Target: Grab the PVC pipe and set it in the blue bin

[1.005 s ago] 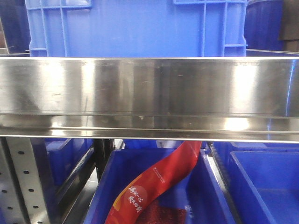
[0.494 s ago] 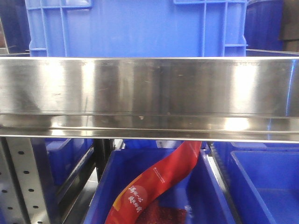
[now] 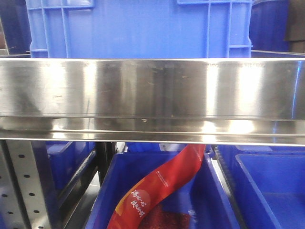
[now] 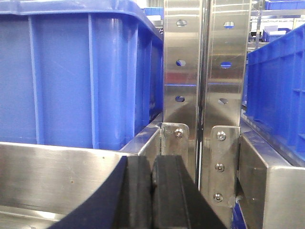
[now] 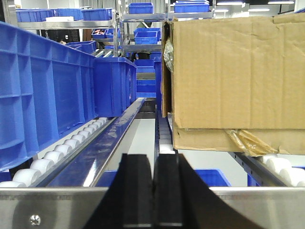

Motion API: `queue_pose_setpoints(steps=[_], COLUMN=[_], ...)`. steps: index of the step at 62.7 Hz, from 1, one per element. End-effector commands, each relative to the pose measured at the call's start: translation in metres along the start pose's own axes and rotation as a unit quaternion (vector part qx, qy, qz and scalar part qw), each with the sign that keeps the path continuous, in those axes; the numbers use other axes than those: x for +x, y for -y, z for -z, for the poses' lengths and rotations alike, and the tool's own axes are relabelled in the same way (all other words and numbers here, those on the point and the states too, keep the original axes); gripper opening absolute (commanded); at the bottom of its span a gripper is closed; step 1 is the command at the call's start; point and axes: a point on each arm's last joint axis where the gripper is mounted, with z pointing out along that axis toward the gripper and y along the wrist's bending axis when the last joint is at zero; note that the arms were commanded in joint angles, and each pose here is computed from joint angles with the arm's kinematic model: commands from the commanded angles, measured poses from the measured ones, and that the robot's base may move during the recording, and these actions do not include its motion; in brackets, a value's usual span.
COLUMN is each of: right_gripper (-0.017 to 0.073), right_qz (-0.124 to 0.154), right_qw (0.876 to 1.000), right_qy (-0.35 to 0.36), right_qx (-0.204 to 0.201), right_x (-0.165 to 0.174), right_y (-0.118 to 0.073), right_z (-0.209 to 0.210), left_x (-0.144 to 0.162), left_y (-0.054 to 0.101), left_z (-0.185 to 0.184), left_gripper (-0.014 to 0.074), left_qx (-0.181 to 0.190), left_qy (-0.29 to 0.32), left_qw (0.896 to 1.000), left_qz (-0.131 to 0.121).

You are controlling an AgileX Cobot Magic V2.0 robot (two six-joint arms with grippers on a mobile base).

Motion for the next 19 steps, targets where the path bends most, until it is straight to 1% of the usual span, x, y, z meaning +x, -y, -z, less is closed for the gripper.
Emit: queue_pose_setpoints(steps=[1,19], right_gripper=[-0.0163,-0.0163], right_qz=[-0.001,-0.001], right_qw=[1.0,1.0], right_qy=[0.007,0.007], right_qx=[0.004,0.004], right_x=[-0.0008,-0.0008], right_y=[0.0005,0.0005], right_z=[0.0001,0.0001], left_x=[-0.002,-0.002], left_y=[0.0003,0.0003], left_z=[0.0004,0.0004], left_gripper=[-0.0111,-0.0111], left_qx=[0.003,0.003], left_qy=[0.008,0.008], left_qw=[1.0,1.0], left_qz=[0.001,0.001])
